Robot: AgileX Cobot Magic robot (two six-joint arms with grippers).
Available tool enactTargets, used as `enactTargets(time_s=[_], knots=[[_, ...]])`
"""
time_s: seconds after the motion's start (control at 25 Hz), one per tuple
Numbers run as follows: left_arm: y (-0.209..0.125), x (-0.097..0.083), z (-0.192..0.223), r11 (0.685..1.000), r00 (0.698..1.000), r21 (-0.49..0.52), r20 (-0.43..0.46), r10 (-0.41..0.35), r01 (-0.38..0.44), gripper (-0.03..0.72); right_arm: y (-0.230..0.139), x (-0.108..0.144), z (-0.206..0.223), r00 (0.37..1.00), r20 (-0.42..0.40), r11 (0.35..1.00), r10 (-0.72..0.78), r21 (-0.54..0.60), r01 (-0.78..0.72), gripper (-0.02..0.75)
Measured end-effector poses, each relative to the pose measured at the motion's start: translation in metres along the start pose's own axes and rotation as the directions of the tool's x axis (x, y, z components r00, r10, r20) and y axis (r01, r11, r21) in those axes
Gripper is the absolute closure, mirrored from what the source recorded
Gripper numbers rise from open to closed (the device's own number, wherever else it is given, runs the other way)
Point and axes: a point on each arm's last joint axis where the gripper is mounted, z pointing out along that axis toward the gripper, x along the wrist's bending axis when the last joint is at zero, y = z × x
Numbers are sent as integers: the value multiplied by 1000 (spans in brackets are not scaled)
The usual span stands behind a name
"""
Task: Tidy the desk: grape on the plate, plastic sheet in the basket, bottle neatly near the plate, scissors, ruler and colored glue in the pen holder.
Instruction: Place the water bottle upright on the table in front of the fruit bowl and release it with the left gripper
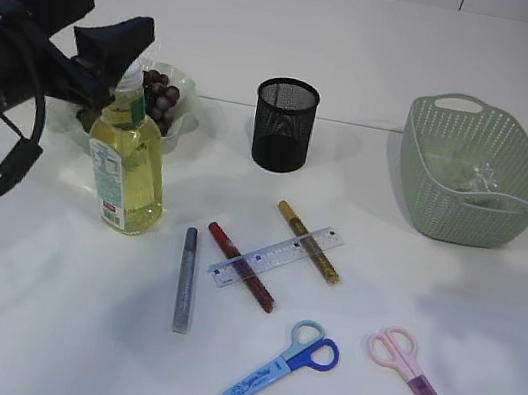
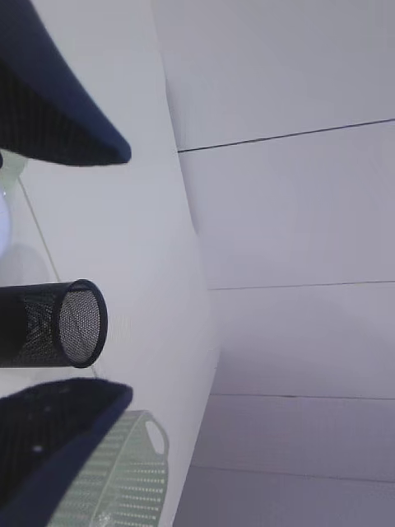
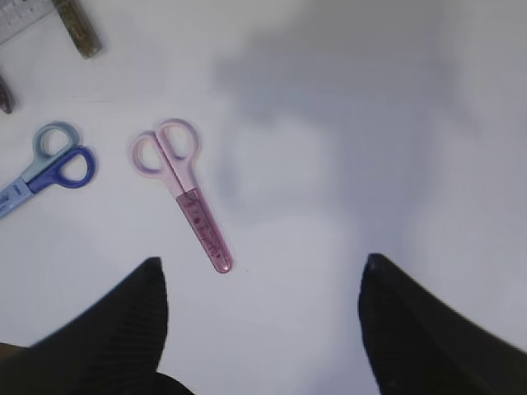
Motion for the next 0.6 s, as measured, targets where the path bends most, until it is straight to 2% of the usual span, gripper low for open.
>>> enactTargets(time_s=[0.16,0.4,0.48,0.6], knots=[[13,0,-7,997,1000,74,-11,15,-14,168,-1,0,0,1000,-2,1000,0,16,0,174],[32,1,-24,976,999,217,-40,-1,9,324,-3,0,0,1000,-4,999,0,35,0,174],[41,1,-33,962,998,271,-63,-18,35,345,-3,0,0,1000,-4,999,0,35,0,174],[45,3,-51,904,992,417,-118,-43,89,353,-3,0,0,1000,-4,999,0,37,0,174]])
